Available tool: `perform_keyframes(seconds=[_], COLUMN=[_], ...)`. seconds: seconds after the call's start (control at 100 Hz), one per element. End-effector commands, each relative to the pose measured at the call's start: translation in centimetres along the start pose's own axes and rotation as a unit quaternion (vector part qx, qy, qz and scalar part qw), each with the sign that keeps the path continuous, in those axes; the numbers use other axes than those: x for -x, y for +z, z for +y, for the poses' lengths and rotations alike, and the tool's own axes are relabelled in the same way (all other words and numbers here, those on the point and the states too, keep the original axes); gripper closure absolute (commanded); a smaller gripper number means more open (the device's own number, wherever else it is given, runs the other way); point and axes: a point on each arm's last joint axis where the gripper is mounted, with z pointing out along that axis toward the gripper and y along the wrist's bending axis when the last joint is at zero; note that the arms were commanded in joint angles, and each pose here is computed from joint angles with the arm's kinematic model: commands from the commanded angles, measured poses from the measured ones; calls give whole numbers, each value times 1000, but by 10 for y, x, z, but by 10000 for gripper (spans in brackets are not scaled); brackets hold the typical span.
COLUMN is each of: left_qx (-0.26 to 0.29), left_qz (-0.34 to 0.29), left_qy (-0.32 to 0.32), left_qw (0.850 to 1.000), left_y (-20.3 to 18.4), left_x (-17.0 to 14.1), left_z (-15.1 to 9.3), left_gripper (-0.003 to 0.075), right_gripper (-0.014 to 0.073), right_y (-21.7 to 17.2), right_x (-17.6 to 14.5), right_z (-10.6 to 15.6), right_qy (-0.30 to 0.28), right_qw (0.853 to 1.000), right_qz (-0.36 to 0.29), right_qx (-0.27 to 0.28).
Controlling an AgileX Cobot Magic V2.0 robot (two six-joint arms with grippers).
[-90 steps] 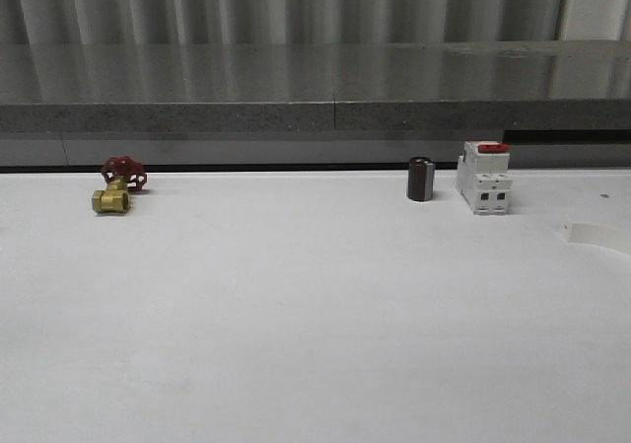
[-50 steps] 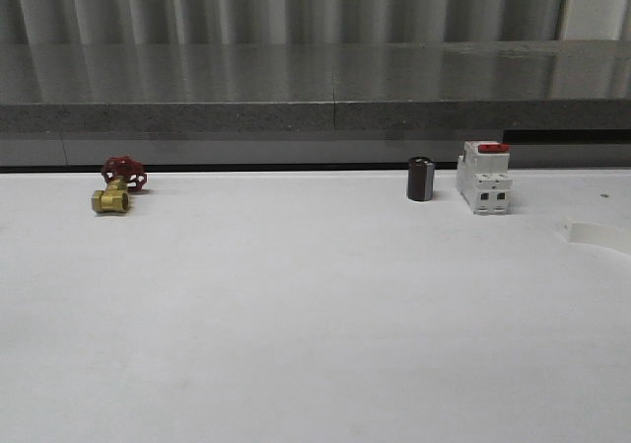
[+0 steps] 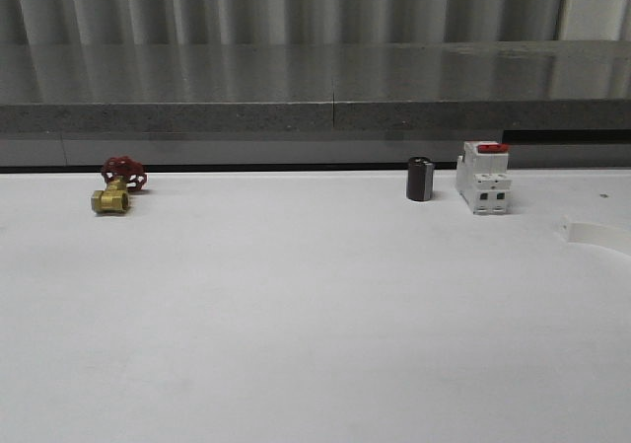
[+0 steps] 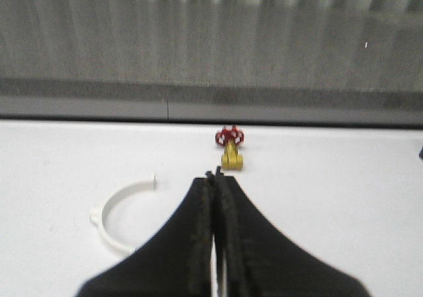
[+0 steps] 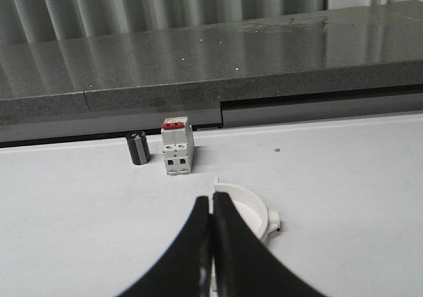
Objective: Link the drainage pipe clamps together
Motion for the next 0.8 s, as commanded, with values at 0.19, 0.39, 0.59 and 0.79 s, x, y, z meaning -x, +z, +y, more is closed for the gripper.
perform_keyframes(seconds=[0.19, 0.39, 0.59, 0.79], left_qx=[6, 15, 21, 25], left_qz=[119, 180, 226, 275], left_qy=[-16, -17, -17, -16], left_qw=[993, 983, 974, 961], left_y=[41, 76, 101, 121], left_x=[52, 45, 37, 25], left_z=[-8, -7, -6, -5], left_gripper=[740, 740, 730, 333], right_gripper=[713, 713, 713, 713], right_y=[-3, -3, -3, -3], right_x=[14, 14, 14, 14], right_z=[2, 2, 2, 2], right_qy=[-7, -7, -7, -7], right_qw=[998, 998, 998, 998], right_qz=[-60, -60, -60, -60], right_qx=[4, 4, 4, 4])
